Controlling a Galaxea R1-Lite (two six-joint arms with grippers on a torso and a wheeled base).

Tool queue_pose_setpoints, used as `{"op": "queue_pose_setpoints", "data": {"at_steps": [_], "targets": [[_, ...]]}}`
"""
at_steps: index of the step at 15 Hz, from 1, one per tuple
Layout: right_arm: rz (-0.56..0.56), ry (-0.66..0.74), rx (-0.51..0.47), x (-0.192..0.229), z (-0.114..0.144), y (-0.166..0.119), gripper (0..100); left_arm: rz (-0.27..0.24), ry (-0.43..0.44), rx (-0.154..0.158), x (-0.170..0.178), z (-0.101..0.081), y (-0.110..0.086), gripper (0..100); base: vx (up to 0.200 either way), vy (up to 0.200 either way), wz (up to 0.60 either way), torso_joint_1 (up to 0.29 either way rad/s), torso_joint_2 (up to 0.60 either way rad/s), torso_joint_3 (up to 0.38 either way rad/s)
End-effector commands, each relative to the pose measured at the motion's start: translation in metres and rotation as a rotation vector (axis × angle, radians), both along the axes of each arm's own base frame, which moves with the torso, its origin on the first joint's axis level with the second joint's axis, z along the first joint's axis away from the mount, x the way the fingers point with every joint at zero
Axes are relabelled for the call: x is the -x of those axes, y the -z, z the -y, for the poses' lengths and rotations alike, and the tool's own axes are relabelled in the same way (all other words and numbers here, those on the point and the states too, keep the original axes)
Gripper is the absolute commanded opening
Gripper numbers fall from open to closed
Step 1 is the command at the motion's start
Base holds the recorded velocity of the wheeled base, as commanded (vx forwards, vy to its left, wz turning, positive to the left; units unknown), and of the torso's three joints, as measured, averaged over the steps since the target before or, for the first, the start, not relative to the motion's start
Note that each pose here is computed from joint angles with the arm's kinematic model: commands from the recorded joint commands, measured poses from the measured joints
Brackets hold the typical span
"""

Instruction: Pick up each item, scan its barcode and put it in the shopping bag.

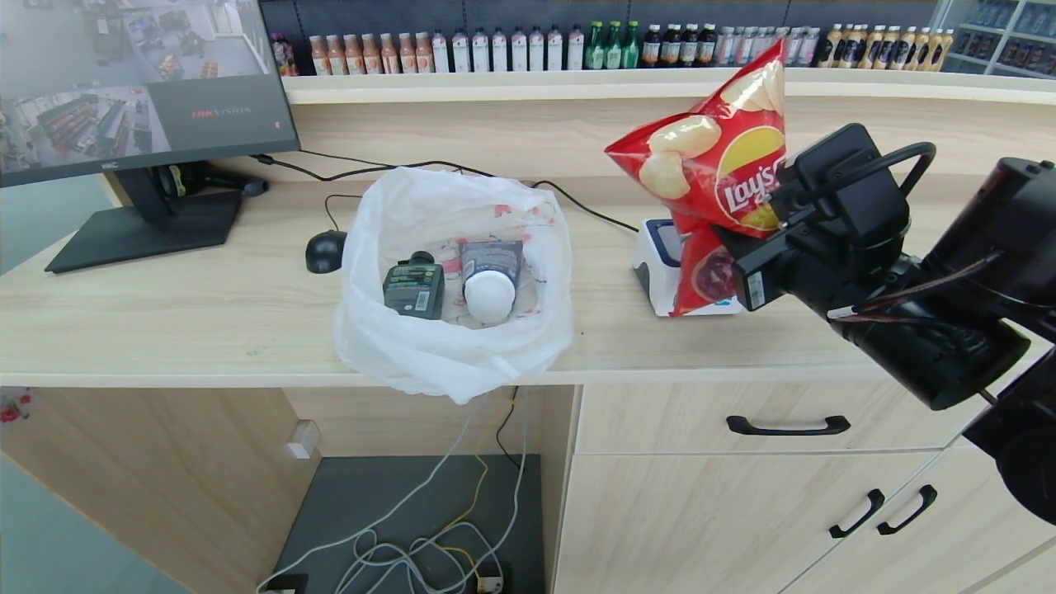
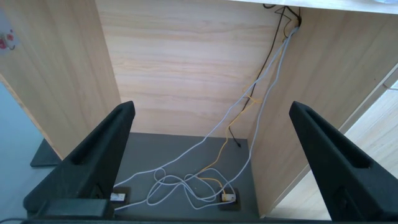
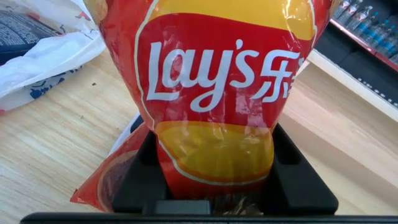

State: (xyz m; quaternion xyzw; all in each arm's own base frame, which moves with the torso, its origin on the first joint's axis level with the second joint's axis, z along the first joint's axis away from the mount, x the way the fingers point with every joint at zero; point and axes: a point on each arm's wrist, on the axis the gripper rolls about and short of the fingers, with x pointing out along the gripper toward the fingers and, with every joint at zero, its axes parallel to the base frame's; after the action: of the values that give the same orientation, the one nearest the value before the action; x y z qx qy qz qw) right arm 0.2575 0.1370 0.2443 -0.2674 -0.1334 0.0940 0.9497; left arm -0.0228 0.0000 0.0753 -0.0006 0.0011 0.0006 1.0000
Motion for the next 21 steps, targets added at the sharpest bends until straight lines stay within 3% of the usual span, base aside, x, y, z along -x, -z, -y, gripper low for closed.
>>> {"op": "queue_pose_setpoints", "data": {"at_steps": [1,8,12,14,15,17,21], "targets": [[0.007,-0.002,-0.004,0.001,0.000,-0.002,0,0.001,0.000,0.000,0.000,0.000,0.000,100,0.000,0.000,0.00,0.000,0.00,0.000],[0.038,-0.018,-0.062,0.023,0.010,-0.015,0,0.001,0.000,0.000,0.000,0.000,0.000,100,0.000,0.000,0.00,0.000,0.00,0.000],[0.001,-0.084,-0.261,0.049,0.022,-0.018,0,0.001,0.000,0.000,0.000,0.000,0.000,100,0.000,0.000,0.00,0.000,0.00,0.000],[0.014,-0.135,-0.338,0.054,0.019,-0.023,0,0.001,0.000,0.000,0.000,0.000,0.000,100,0.000,0.000,0.00,0.000,0.00,0.000],[0.050,-0.186,-0.426,0.057,0.015,-0.027,0,0.002,0.000,0.000,0.000,0.000,0.000,100,0.000,0.000,0.00,0.000,0.00,0.000],[0.080,-0.257,-0.460,0.059,0.006,-0.027,0,0.001,0.000,0.000,0.000,0.000,0.000,100,0.000,0.000,0.00,0.000,0.00,0.000],[0.244,-0.389,-0.541,0.034,-0.010,-0.021,0,0.001,0.000,0.000,0.000,0.000,0.000,100,0.000,0.000,0.00,0.000,0.00,0.000]]}}
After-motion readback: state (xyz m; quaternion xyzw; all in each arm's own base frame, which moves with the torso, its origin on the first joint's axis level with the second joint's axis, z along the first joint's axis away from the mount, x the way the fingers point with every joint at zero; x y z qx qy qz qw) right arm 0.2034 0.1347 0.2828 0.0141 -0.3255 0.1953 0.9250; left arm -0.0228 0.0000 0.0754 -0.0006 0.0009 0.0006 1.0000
